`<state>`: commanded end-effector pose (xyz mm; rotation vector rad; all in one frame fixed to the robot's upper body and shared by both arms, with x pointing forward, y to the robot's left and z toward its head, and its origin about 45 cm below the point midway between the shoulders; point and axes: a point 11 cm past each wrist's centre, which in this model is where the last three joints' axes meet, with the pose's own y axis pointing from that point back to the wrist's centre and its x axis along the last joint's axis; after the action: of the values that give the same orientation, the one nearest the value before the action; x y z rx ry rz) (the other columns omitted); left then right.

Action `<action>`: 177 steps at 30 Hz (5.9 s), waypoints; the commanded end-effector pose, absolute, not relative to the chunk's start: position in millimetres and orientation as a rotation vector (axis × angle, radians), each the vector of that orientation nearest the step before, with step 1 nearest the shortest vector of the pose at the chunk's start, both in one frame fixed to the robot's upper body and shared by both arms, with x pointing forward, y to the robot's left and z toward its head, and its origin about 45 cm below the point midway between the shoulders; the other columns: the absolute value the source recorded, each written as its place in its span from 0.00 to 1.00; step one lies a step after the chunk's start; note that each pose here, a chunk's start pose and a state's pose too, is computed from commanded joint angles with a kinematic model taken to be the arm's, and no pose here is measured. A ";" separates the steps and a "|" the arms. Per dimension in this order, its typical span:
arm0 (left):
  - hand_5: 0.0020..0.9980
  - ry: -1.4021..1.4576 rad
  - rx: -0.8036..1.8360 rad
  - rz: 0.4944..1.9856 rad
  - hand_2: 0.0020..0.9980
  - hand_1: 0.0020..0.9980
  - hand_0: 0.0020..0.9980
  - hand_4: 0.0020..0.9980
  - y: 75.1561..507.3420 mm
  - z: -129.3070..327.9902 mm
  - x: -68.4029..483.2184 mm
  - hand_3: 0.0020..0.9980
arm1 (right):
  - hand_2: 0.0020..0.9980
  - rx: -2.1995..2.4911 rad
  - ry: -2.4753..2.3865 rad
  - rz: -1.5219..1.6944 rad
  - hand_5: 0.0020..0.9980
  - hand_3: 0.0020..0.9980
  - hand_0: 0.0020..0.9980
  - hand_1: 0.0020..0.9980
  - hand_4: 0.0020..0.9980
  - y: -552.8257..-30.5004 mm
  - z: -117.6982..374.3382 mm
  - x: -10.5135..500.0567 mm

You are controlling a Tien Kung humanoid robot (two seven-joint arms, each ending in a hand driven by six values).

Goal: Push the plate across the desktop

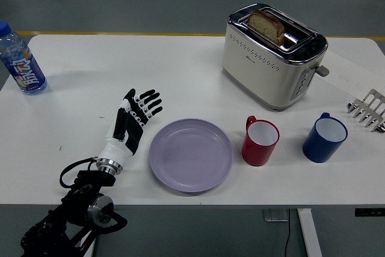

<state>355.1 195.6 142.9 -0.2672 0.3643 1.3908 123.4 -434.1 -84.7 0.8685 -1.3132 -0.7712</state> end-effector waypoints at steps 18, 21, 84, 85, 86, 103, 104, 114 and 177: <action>1.00 0.153 -0.311 1.701 0.76 0.76 0.74 0.58 343.6 192.7 361.7 0.67 | 0.71 0.869 -1.331 -0.773 0.17 0.59 0.68 0.64 0.29 -434.0 -84.8 124.4; 1.00 0.109 -0.328 1.757 0.76 0.76 0.74 0.58 367.5 205.3 355.9 0.67 | 0.71 0.872 -1.335 -0.771 0.17 0.59 0.68 0.64 0.29 -433.7 -84.4 126.6; 0.72 -0.338 -0.418 2.174 0.00 0.00 0.00 0.38 479.6 301.6 310.0 0.03 | 0.71 0.868 -1.322 -0.776 0.17 0.59 0.68 0.64 0.29 -433.0 -84.5 125.4; 0.72 -0.342 -0.409 2.170 0.00 0.00 0.00 0.38 478.2 301.2 310.7 0.03 | 0.71 0.867 -1.320 -0.776 0.17 0.59 0.68 0.64 0.29 -433.0 -84.6 124.9; 0.72 -0.343 -0.406 2.169 0.00 0.00 0.00 0.38 477.7 301.0 311.0 0.03 | 0.71 0.867 -1.320 -0.776 0.17 0.59 0.68 0.64 0.29 -433.0 -84.6 124.7; 0.49 -0.360 -0.431 2.234 0.00 0.00 0.00 0.46 476.0 295.9 308.9 0.02 | 0.71 0.865 -1.313 -0.778 0.17 0.59 0.68 0.64 0.29 -432.2 -85.9 121.2; 0.49 -0.359 -0.430 2.234 0.00 0.00 0.00 0.46 476.0 295.5 309.1 0.02 | 0.71 0.866 -1.314 -0.778 0.17 0.59 0.68 0.64 0.29 -432.2 -85.9 121.4; 0.32 -0.356 -0.434 2.227 0.00 0.00 0.00 0.52 471.5 292.4 313.0 0.02 | 0.71 0.870 -1.320 -0.775 0.17 0.59 0.68 0.64 0.29 -432.3 -85.1 124.4; 0.75 -0.417 -0.275 2.156 1.00 0.00 0.00 0.36 444.5 291.4 329.9 0.01 | 0.71 0.866 -1.312 -0.776 0.18 0.59 0.68 0.64 0.29 -433.3 -85.3 121.8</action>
<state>329.9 444.5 291.4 -0.2750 -0.4174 2.1561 121.8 -433.3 -85.3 0.8661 -1.3115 -0.7760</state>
